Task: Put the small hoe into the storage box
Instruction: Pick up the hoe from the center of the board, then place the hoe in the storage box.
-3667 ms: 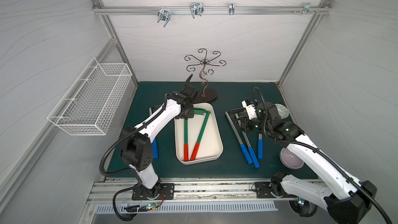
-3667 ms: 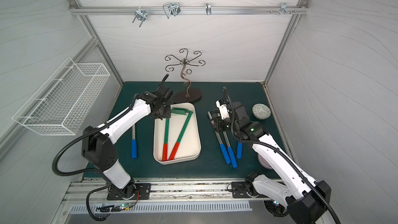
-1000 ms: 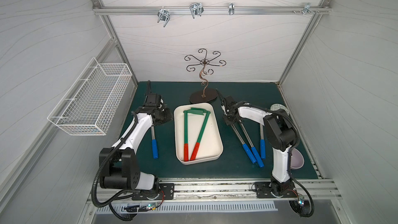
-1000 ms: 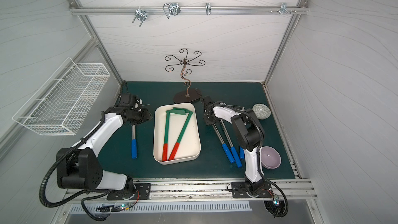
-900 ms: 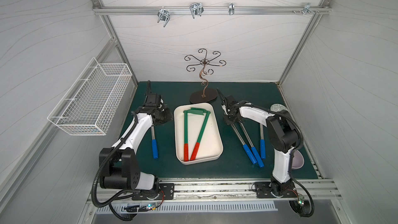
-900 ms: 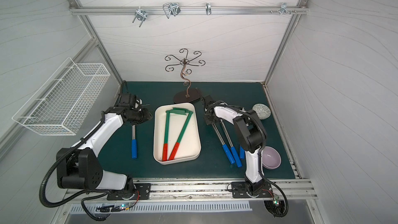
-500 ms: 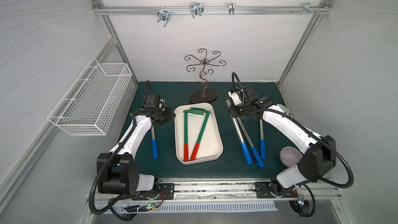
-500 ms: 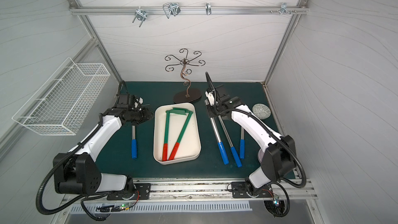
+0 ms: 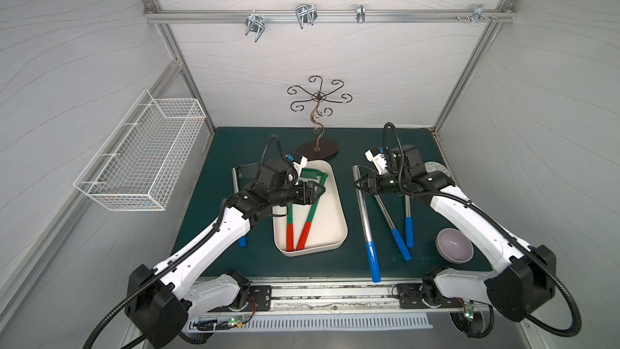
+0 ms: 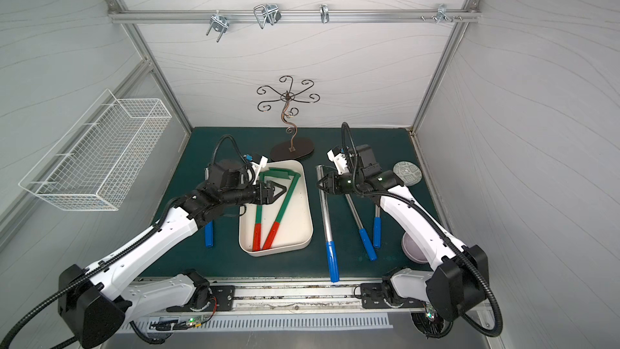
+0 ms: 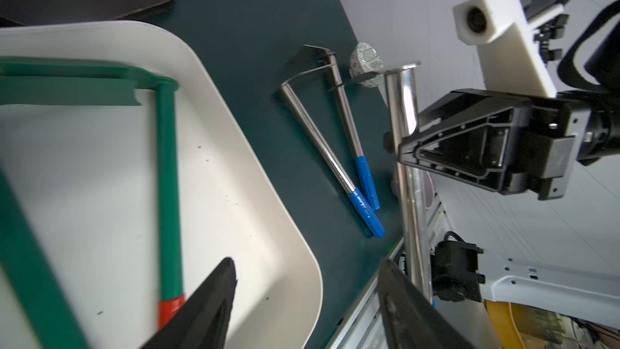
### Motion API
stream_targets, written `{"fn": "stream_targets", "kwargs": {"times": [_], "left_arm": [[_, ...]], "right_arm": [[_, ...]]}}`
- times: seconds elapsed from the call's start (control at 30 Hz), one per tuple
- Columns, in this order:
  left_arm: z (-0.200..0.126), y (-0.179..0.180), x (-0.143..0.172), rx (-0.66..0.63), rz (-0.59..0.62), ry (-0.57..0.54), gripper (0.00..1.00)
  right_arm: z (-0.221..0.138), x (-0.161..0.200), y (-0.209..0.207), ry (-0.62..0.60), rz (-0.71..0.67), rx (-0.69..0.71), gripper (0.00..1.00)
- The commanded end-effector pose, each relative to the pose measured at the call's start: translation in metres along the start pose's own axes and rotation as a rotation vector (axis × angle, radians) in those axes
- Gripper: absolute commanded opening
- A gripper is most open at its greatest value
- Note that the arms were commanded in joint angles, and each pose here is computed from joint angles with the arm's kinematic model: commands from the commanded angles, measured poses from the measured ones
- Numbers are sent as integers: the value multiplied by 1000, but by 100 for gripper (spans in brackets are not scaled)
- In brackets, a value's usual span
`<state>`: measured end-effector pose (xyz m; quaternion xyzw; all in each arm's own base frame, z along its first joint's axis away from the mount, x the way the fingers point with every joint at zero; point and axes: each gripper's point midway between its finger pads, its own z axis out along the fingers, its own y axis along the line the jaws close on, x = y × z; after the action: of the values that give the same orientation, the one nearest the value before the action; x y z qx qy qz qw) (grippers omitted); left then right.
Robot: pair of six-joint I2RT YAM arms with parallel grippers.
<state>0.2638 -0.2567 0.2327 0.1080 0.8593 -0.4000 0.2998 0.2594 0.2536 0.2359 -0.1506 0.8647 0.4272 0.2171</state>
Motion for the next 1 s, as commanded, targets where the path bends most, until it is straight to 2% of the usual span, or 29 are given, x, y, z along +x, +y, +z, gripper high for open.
{"fn": "stream_targets", "kwargs": {"times": [0.0,0.1,0.3,0.6,0.8,0.97], "left_arm": [[21,-32,-13,115,1,-60,70],[35,-50,-11,199,-25,-53,72],[45,-68,-9,277,-46,-59,74],[58,-74,-5,338,-106,-45,73],[57,-79,-8,369,-119,-59,68],[57,-88,-9,446,-136,-64,57]], "right_arm": [[-14,-20,41,-87,-15,-191,0],[-14,-24,44,-107,23,-237,0],[-11,-33,45,-142,71,-284,0],[-3,-52,46,-194,161,-355,0],[2,-57,45,-209,222,-400,0],[5,-58,43,-210,241,-417,0]]}}
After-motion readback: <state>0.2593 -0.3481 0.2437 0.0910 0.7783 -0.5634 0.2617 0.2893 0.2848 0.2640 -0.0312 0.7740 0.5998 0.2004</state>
